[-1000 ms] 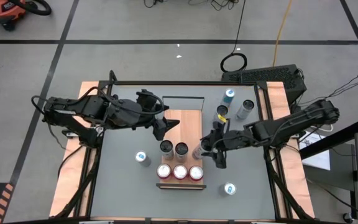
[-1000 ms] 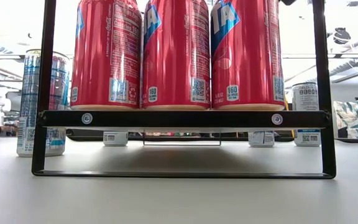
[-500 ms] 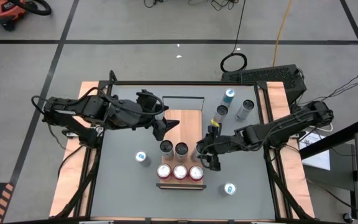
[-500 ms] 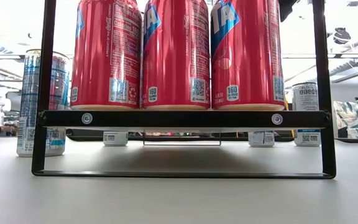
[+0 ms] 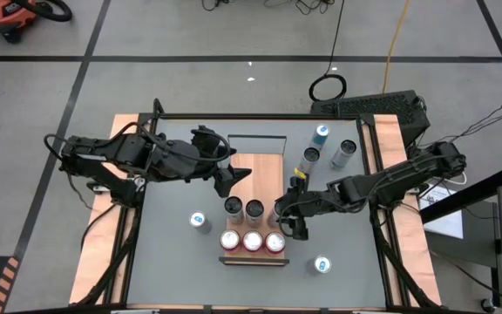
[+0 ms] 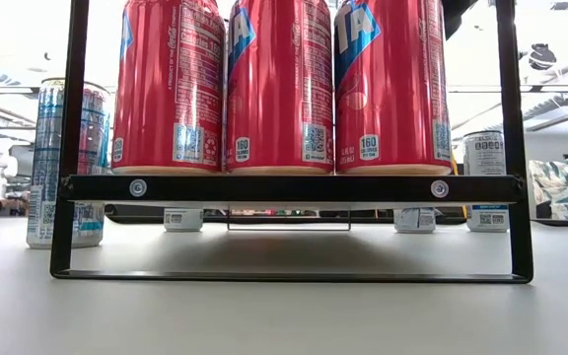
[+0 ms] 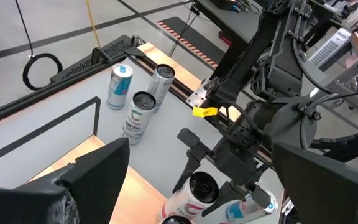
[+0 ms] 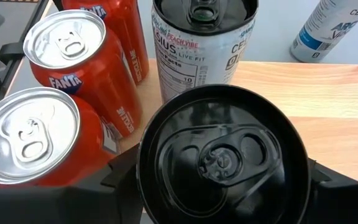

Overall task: Sort soda cans
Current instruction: Put the white pink soda can on the shelf and align it with the other white pink soda cans

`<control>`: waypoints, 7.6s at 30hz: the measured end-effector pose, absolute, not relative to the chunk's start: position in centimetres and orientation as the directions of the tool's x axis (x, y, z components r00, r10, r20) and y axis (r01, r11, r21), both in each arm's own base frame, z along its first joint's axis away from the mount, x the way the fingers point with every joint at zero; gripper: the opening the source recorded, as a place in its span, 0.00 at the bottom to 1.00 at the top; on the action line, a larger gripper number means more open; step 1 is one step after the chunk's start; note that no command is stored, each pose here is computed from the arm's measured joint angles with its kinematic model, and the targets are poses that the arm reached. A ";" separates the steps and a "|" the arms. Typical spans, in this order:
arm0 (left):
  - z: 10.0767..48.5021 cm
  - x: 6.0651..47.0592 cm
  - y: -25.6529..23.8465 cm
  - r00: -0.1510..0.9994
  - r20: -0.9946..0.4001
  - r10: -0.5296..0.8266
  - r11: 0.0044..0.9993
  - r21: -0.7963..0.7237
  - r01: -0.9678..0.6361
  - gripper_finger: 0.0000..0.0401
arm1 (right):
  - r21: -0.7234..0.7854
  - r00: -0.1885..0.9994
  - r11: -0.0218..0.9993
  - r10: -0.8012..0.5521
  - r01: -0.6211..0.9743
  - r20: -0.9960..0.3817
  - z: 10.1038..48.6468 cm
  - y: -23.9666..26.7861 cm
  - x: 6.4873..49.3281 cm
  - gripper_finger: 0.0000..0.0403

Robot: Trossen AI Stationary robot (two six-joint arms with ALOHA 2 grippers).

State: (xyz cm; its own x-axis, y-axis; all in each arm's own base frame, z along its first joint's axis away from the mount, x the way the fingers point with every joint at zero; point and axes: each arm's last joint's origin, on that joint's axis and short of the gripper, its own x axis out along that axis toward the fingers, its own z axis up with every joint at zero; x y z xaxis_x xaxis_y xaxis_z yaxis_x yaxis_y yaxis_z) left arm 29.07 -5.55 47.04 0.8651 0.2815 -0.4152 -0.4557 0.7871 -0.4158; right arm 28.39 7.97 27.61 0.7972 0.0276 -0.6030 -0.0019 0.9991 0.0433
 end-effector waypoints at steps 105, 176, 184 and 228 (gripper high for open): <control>46.5 28.8 -5.5 0.837 -0.462 0.294 0.789 -0.377 -0.485 0.98 | 0.134 0.733 0.929 0.356 -0.345 -0.580 33.6 1.4 26.5 0.86; 46.1 28.5 -5.4 0.812 -0.500 0.301 0.799 -0.334 -0.501 0.98 | 0.107 0.661 0.935 0.317 -0.338 -0.681 32.8 1.4 30.7 0.53; 46.1 28.5 -5.4 0.812 -0.501 0.301 0.799 -0.332 -0.501 0.98 | 0.127 0.672 0.969 0.239 -0.211 -0.701 32.7 3.7 30.6 0.53; 45.9 28.4 -5.4 0.796 -0.520 0.308 0.801 -0.310 -0.513 0.98 | 0.183 0.732 0.973 0.024 0.139 -0.681 31.1 7.3 30.3 0.54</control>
State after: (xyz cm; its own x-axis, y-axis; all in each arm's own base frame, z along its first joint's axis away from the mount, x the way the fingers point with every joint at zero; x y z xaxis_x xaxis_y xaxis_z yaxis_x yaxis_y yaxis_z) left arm 28.36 -5.37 45.89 0.7964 0.3084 -0.5202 -0.5127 0.8006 -0.3102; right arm 30.32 7.32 31.11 0.7322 0.0237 -0.6807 0.1389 0.9732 0.1833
